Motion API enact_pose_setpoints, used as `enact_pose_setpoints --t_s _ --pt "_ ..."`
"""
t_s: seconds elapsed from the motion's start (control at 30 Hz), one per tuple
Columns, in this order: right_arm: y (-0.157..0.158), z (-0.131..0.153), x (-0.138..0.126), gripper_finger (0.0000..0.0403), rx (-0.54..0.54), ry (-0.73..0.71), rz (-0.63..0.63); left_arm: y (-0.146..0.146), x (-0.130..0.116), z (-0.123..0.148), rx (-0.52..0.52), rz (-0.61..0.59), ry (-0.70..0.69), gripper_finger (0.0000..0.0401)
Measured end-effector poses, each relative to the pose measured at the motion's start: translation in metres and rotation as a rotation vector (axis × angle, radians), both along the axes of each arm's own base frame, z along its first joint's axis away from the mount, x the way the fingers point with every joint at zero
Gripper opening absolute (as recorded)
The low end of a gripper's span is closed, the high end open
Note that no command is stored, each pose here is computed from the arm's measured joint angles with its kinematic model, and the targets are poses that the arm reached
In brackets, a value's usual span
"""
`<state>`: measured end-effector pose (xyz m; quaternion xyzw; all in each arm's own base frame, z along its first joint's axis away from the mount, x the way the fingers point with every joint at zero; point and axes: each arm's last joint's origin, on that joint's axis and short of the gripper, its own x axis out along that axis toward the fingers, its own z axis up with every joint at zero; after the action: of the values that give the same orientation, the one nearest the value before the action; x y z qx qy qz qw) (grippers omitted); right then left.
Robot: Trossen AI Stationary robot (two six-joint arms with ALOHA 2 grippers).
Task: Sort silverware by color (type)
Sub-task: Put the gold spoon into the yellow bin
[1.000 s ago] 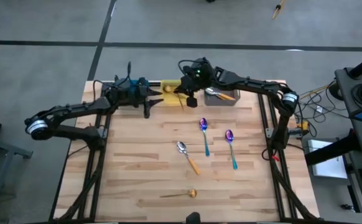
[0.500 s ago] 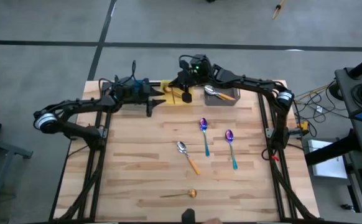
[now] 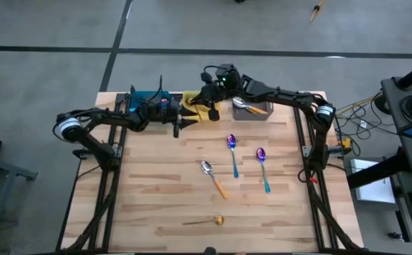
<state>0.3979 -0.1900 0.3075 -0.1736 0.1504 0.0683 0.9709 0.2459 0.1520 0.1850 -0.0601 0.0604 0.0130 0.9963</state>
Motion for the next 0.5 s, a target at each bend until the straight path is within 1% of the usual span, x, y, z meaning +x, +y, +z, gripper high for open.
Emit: enact_pose_setpoints --t_s 0.13,0.3,0.4,0.5 --pt "0.0013 -0.0004 0.0005 0.0013 0.0 0.004 0.004 0.0021 0.0024 -0.0039 -0.042 0.027 -0.011 0.0129" --pt "0.0021 -0.0005 0.0007 0.0013 0.025 0.006 0.002 0.0041 0.0027 -0.0055 -0.053 0.085 -0.007 0.0094" --pt "0.0023 -0.0004 0.0009 0.0013 0.026 0.006 -0.003 0.0054 0.0027 -0.0055 -0.056 0.14 -0.007 0.0085" --pt "0.0031 0.0 0.0017 0.0013 0.021 0.001 -0.004 0.0058 0.0027 -0.0051 -0.049 0.15 -0.009 0.0083"
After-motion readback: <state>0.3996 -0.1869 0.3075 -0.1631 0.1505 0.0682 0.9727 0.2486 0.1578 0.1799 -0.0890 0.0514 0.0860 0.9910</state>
